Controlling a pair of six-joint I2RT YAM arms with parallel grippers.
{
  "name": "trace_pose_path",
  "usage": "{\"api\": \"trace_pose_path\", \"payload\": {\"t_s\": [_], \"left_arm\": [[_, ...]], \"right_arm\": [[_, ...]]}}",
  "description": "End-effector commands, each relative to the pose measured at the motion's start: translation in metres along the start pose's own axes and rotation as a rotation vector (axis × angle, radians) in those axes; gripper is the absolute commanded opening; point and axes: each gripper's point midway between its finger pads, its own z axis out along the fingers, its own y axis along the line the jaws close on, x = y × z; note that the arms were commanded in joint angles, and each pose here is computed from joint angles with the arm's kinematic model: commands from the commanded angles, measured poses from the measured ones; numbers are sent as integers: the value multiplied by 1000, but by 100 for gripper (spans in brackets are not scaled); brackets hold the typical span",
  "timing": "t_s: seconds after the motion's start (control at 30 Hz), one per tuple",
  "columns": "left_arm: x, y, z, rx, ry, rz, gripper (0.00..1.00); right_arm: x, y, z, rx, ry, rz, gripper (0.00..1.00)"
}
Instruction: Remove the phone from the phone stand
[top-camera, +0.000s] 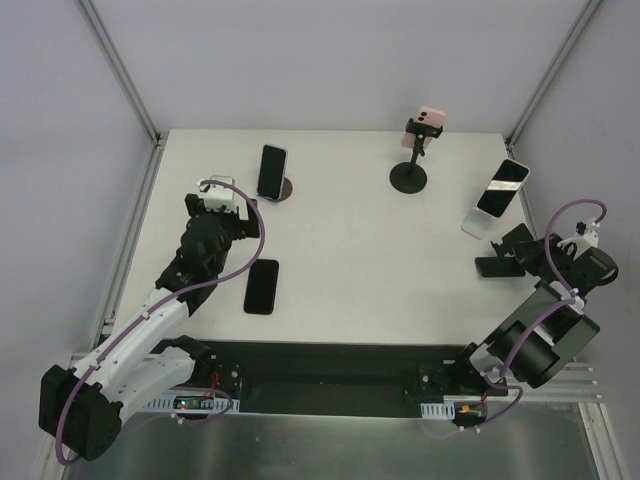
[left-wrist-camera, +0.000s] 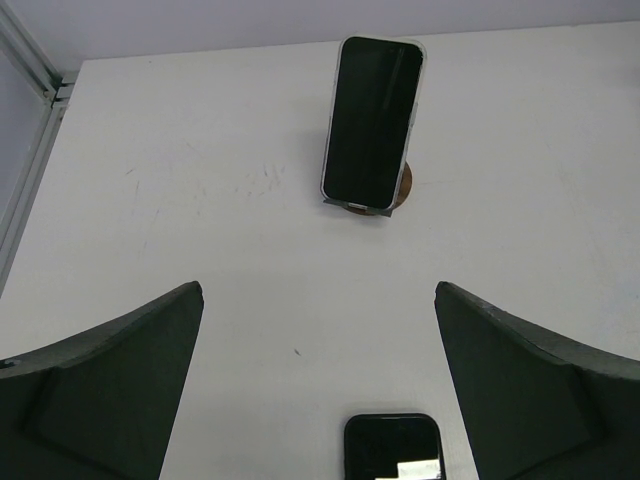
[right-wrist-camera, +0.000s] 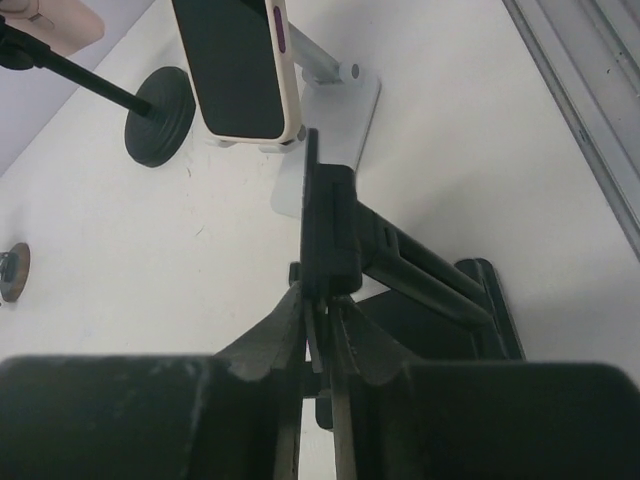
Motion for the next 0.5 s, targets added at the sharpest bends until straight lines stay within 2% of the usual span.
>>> {"api": "trace_pose_path", "payload": {"t_s": [0.0, 0.07, 0.17, 0.2, 0.33, 0.47], "left_arm": [[-14, 2, -2, -4, -62, 10, 99], [-16, 2, -2, -4, -67, 9, 99], [-16, 2, -2, -6, -67, 12, 99], [-16, 2, -2, -3, -67, 15, 99], [-18, 4, -3, -12, -74, 23, 99], [-20, 6, -4, -18, -84, 26, 99]], "right_arm": [[-4, 2, -3, -21, 24, -83, 17], [-2, -4, -11, 51, 1, -100, 19], [-1, -3, -14, 62, -2, -131, 26], [-1, -4, -14, 66, 4, -138, 32], [6, -4, -18, 81, 28, -127, 39], [5, -7, -29, 157, -1, -149, 60]]}}
